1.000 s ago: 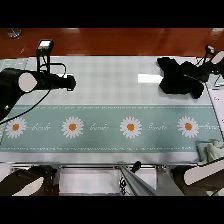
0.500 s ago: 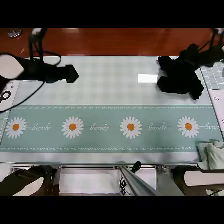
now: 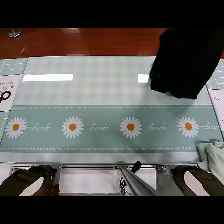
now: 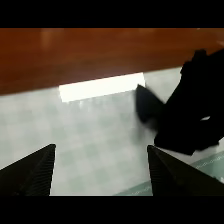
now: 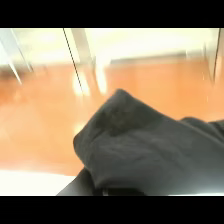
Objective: Fold the shirts.
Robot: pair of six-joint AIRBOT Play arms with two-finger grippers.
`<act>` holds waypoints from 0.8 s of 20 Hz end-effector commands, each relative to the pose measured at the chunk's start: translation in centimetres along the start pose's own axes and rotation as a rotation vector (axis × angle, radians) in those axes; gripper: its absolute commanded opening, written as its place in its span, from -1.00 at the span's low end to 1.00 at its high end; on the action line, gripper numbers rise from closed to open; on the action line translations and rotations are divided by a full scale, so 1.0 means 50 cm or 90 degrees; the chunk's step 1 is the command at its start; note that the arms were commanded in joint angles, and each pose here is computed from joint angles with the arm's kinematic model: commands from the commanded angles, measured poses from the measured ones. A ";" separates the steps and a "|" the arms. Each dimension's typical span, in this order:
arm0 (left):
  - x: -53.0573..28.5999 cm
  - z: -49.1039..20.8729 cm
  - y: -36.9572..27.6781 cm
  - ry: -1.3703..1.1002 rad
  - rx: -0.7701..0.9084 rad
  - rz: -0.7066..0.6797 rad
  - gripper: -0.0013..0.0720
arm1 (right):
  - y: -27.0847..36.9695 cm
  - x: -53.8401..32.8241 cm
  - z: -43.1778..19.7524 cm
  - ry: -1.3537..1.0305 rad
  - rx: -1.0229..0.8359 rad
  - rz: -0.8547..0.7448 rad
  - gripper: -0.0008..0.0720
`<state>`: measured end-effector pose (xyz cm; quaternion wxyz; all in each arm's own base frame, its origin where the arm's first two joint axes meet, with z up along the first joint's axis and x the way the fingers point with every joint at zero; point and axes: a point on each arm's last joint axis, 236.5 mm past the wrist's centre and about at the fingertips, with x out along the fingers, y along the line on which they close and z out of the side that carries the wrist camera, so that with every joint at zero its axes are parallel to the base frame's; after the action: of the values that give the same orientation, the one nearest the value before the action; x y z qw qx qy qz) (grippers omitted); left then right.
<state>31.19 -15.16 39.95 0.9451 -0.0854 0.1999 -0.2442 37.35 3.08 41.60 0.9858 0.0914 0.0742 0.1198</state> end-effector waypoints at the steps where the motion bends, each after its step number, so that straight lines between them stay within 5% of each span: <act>1: -0.123 0.033 -0.029 -0.056 0.044 0.006 0.90 | 0.073 -0.089 0.007 0.000 -0.015 0.040 -0.91; 7: -0.131 -0.081 0.046 0.097 0.049 0.100 0.90 | 0.123 -0.011 -0.205 0.277 0.032 0.144 -0.91; 16: -0.104 -0.159 0.156 0.194 0.049 0.224 0.90 | 0.687 0.043 -0.699 0.589 -0.164 0.463 -0.91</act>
<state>26.90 -8.49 34.54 0.9410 0.0042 0.3091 -0.1375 31.57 33.17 21.20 0.8108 -0.0070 0.3978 0.4293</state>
